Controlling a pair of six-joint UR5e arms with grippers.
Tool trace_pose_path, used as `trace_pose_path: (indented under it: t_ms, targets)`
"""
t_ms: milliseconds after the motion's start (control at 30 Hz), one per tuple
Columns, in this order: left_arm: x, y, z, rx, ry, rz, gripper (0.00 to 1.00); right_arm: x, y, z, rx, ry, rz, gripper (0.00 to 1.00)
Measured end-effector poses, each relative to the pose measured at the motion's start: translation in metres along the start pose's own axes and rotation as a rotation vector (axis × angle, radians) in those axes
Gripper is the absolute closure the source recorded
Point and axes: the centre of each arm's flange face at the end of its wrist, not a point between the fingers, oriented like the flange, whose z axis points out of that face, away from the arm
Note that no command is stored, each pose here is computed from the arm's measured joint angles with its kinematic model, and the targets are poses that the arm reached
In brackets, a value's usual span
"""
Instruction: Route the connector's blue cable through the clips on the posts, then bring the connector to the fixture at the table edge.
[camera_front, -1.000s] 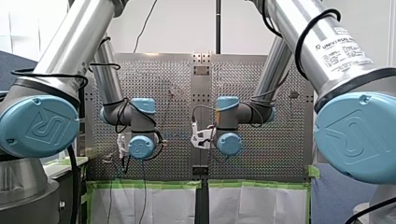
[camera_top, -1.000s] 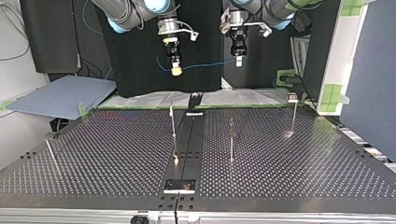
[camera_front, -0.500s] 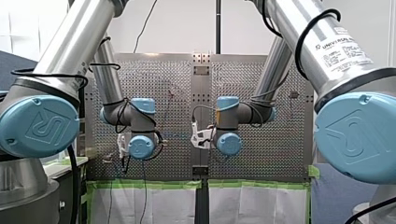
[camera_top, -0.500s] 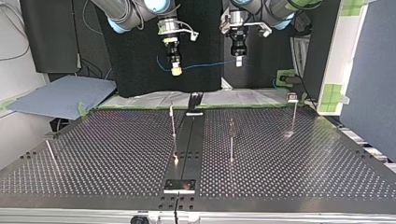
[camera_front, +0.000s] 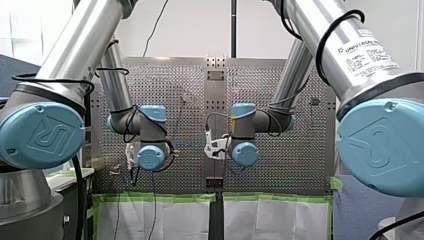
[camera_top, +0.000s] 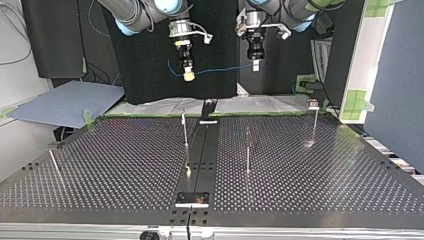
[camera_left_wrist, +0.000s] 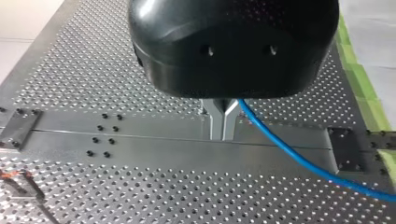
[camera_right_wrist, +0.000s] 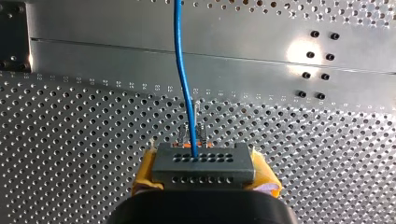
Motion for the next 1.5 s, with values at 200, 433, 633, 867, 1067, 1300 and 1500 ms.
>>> trace_pose_path:
  t_ms: [200,433,633,867,1067,1300,1500]
  targets:
    - [0.0090,0.0019,-0.0024,0.001,0.023,0.016,1.00,0.0070,0.0018,0.0003,0.008,-0.011,-0.003,0.98]
    - [0.0098,0.0021,-0.0027,0.001,0.025,0.018,1.00,0.0038,0.0031,-0.0051,0.015,-0.065,-0.017,0.98]
    - [0.0099,0.0021,-0.0028,0.001,0.025,0.018,1.00,0.0029,0.0033,-0.0063,0.016,-0.076,-0.020,0.98]
    - [0.0099,0.0021,-0.0028,0.001,0.025,0.018,1.00,0.0028,0.0034,-0.0064,0.016,-0.077,-0.020,0.98]
    - [0.0099,0.0021,-0.0028,0.001,0.025,0.018,1.00,0.0028,0.0034,-0.0064,0.016,-0.077,-0.020,0.98]
    - [0.0099,0.0021,-0.0028,0.001,0.025,0.018,1.00,0.0028,0.0034,-0.0064,0.016,-0.077,-0.020,0.98]
    - [0.0099,0.0021,-0.0028,0.001,0.025,0.018,1.00,0.0028,0.0033,-0.0064,0.016,-0.077,-0.020,0.98]
